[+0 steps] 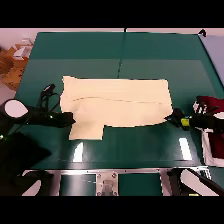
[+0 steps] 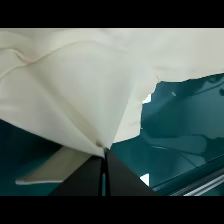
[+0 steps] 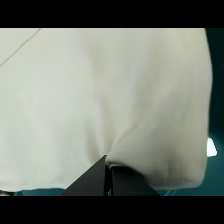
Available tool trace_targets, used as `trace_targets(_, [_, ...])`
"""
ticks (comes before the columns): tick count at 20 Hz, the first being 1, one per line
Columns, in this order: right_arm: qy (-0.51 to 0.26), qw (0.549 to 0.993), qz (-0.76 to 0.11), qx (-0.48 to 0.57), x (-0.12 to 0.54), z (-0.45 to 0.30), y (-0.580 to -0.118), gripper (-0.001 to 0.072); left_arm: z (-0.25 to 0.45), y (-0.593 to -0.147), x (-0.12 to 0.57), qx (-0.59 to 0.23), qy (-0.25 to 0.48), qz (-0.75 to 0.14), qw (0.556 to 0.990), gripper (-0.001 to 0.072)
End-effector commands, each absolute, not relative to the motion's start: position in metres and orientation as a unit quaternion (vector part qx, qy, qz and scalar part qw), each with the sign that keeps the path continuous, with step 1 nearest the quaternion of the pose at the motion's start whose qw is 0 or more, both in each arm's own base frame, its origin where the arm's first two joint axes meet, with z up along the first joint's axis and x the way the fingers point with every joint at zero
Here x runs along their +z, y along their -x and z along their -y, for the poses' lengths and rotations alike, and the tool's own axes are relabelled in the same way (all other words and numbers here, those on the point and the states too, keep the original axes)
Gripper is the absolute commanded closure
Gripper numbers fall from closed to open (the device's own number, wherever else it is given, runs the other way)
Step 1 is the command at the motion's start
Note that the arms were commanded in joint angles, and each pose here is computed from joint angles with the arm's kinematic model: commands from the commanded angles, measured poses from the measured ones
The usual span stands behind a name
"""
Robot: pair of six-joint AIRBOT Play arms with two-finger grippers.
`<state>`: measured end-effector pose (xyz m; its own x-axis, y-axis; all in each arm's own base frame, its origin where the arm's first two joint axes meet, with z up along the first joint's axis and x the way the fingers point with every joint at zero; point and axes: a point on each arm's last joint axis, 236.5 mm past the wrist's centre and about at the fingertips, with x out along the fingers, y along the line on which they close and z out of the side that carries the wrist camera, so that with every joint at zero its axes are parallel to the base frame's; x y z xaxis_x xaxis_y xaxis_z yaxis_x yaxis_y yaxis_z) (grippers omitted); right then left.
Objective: Fold the shirts.
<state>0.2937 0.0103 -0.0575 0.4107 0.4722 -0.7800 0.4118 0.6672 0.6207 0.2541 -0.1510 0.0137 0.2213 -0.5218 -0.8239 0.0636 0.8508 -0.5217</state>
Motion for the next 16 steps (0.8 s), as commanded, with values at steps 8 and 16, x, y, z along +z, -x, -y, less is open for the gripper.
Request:
trace_targets(8, [-0.362,0.804,-0.470,0.044,0.021,0.006,-0.358,0.0700,0.135,-0.335,0.073,-0.172,0.148,-0.513,0.828,0.0687])
trace_targets(16, [-0.382,0.801,-0.456,0.066,0.013,0.012,-0.460,0.0699,0.133,-0.468,0.066,-0.146,0.111,-0.493,0.851,0.0686])
